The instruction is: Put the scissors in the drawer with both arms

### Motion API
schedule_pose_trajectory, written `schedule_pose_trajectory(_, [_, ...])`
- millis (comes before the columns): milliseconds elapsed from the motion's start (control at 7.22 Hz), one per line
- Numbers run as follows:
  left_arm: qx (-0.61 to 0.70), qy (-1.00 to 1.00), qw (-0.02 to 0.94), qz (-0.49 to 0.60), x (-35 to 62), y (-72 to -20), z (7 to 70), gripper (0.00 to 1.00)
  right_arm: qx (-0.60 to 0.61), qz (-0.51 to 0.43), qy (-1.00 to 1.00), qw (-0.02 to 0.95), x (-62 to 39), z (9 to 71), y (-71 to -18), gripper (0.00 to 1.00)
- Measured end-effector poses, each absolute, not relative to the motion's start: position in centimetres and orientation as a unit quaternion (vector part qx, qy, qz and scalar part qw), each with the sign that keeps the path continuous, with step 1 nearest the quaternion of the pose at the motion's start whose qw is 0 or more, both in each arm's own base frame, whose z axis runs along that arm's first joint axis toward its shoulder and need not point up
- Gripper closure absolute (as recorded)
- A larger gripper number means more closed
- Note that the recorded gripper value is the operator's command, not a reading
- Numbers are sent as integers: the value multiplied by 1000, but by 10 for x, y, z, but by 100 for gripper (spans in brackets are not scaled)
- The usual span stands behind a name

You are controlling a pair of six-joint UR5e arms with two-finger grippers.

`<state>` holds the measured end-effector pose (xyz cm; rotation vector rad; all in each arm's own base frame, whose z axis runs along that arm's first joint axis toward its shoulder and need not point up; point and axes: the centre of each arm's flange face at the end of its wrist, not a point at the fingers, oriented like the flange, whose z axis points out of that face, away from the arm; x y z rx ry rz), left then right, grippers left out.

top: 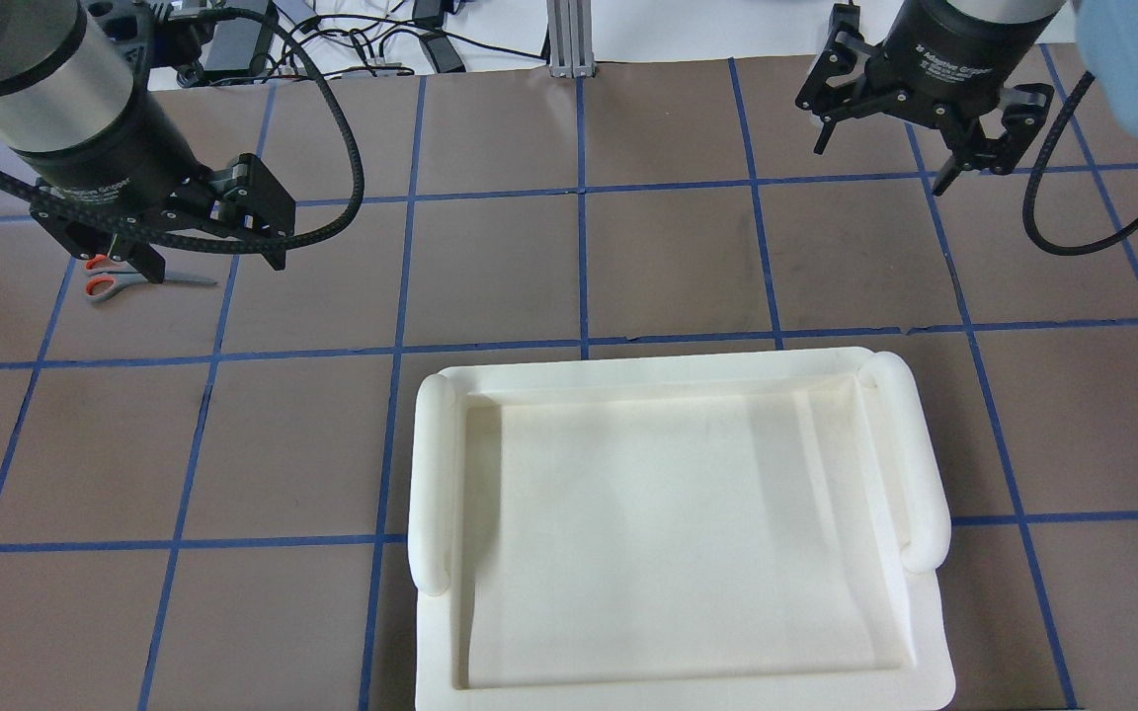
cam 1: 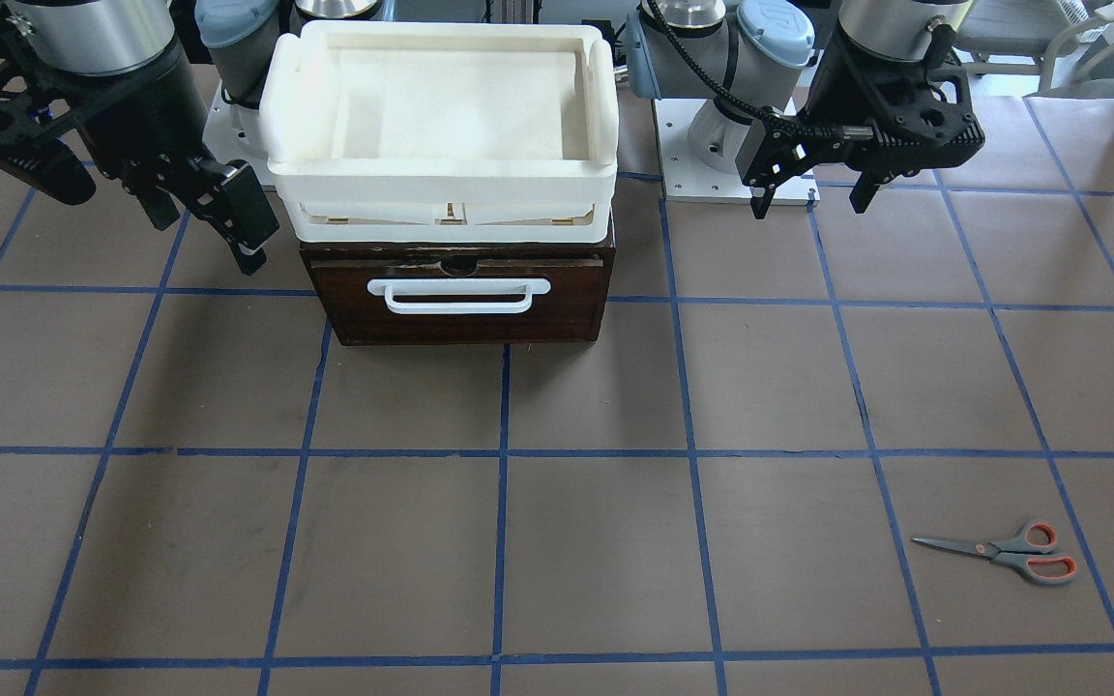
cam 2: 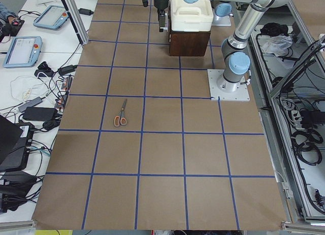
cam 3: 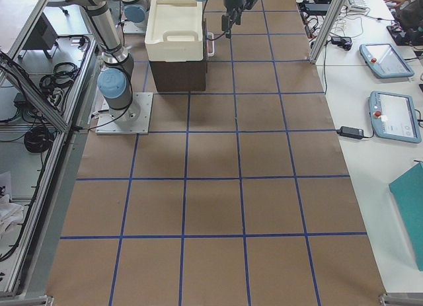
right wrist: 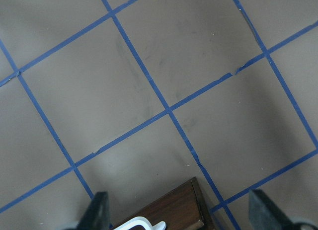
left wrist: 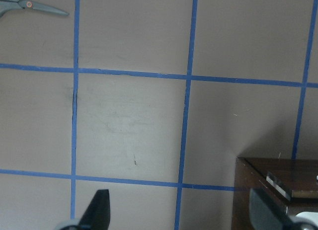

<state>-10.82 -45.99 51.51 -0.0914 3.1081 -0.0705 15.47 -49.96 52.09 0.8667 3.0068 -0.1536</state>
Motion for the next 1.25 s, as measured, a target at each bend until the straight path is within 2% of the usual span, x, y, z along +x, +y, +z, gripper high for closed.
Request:
schedule_pose_trajectory(554, [39,999,17,-22,-68,-518,455,0,393,-32,919,5,219,491,-504,0])
schedule_pose_trajectory(969, [80,997,8,15,23,-551,392,0,472,-17,881,0,253,454,-519,0])
schedule_pose_trajectory(1246, [176,984,6,18,91,-563,361,0,508,-5,861,-8,276,431,-521,0])
